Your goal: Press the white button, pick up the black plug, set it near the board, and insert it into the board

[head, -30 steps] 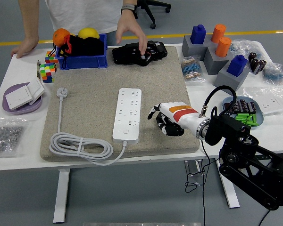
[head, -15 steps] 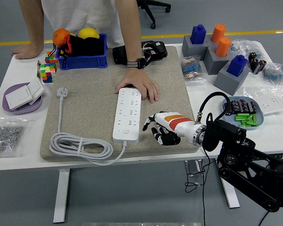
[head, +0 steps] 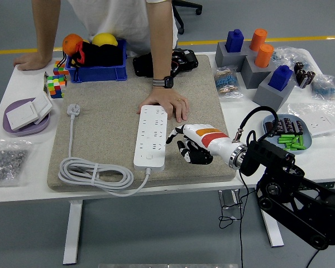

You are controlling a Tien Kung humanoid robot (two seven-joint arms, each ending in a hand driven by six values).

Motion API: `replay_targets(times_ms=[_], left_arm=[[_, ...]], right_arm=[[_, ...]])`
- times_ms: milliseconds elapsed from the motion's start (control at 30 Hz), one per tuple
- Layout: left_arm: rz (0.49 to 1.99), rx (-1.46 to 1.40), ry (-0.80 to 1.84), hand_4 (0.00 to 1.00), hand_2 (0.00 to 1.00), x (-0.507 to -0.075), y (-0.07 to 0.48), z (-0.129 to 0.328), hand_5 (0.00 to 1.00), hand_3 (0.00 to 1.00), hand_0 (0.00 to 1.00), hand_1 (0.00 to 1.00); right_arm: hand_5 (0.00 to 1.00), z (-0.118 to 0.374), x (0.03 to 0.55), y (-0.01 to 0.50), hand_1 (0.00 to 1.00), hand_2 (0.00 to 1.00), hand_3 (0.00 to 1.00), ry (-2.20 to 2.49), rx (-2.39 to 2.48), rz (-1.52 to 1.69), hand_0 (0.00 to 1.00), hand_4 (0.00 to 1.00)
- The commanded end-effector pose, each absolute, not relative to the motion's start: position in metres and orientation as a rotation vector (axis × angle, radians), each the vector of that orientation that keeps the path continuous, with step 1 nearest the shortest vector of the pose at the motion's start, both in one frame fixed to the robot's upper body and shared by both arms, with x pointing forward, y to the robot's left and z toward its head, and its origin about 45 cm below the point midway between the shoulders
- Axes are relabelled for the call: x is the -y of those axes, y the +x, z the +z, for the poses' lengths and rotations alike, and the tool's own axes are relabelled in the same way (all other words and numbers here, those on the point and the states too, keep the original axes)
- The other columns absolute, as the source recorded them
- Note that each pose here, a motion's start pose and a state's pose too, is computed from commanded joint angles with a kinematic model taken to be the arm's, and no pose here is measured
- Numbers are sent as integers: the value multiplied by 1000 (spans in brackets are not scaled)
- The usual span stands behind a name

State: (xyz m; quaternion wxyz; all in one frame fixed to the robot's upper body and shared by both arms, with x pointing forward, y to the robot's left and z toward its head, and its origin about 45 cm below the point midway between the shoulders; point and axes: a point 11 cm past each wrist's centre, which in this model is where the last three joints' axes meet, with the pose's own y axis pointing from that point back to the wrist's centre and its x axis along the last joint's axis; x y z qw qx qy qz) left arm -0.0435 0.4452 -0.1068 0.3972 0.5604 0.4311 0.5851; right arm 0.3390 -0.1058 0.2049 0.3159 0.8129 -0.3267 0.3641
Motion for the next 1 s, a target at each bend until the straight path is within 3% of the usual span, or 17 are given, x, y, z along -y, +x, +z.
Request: replay_targets(times_ms=[367,1000], left_arm=[[1481,-1093,1416,591,735,-444,-44,-107,530,787,810,783],[1481,-1091,1414,591,735,-443,-41,-107,531,787,810,782]], right_arm=[[2,202,108,339,2,107,660,2139,850,938,2,257],[2,181,114,340,2,95,659,2043,794,889,2,274]])
